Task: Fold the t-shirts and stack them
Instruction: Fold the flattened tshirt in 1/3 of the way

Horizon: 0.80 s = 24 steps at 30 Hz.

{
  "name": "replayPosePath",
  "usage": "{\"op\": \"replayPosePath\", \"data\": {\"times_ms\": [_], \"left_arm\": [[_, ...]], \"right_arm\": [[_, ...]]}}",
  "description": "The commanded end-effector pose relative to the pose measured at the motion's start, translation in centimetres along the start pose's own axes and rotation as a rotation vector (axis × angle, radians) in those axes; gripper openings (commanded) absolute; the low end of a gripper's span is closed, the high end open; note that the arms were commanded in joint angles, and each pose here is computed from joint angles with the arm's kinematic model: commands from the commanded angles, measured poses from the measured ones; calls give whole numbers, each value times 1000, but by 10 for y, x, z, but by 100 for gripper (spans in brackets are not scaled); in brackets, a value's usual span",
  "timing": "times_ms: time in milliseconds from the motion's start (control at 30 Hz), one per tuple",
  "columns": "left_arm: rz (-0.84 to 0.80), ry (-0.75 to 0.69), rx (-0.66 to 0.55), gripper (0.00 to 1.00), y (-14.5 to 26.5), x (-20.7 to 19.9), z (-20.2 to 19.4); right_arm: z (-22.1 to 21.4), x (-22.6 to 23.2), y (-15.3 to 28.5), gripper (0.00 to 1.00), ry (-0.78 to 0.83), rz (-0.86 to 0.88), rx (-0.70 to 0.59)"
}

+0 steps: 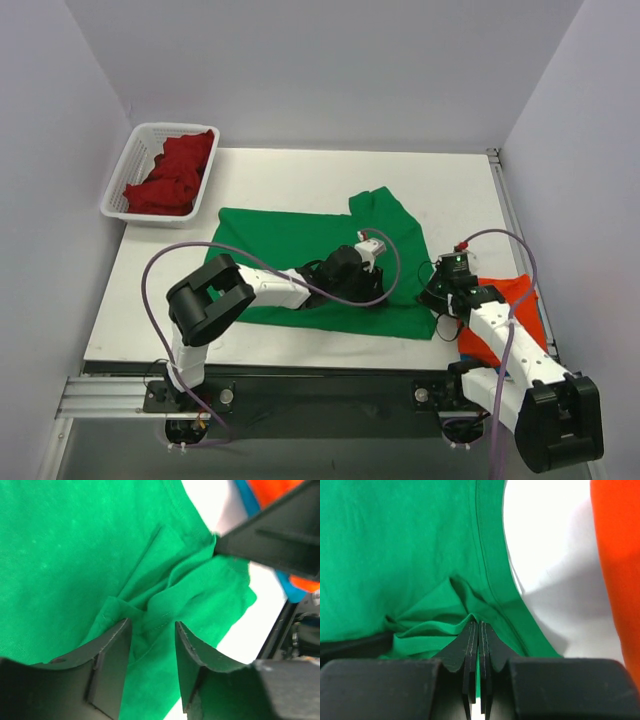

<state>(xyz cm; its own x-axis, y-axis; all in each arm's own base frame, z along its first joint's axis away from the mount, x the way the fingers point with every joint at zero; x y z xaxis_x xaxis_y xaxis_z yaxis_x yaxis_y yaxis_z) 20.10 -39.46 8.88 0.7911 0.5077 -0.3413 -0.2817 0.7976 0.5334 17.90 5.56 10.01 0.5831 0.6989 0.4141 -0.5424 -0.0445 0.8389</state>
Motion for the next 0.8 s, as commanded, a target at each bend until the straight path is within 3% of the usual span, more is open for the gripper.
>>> {"op": "replayPosePath", "data": {"times_ms": [0,167,267,767], "left_arm": [[-12,20,-195,51,25,-8,51],[9,79,-275,54,43,2,74],[34,87,-253,54,41,5,84],[190,28,106,50,12,11,40]], "right_arm": [[-11,-12,8,0,0,-6,21],[-25,-22,10,0,-11,23,50],[-30,-26,12,0,-11,31,53],[-49,-38,10,0,-51,38,46]]}}
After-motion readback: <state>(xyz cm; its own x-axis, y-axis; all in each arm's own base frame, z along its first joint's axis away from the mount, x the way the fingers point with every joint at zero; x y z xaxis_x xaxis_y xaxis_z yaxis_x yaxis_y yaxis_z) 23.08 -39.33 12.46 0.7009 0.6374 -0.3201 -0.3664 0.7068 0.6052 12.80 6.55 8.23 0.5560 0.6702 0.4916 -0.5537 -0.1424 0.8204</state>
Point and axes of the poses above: each gripper's point midway between its finger pads, its own y axis back along the fingers, its own x axis along the line the jaws close on, z = x × y, the point moved 8 cm from there along y, back along the fingers, and after that the axes turned 14 degrees about -y, right-handed, at the moved point
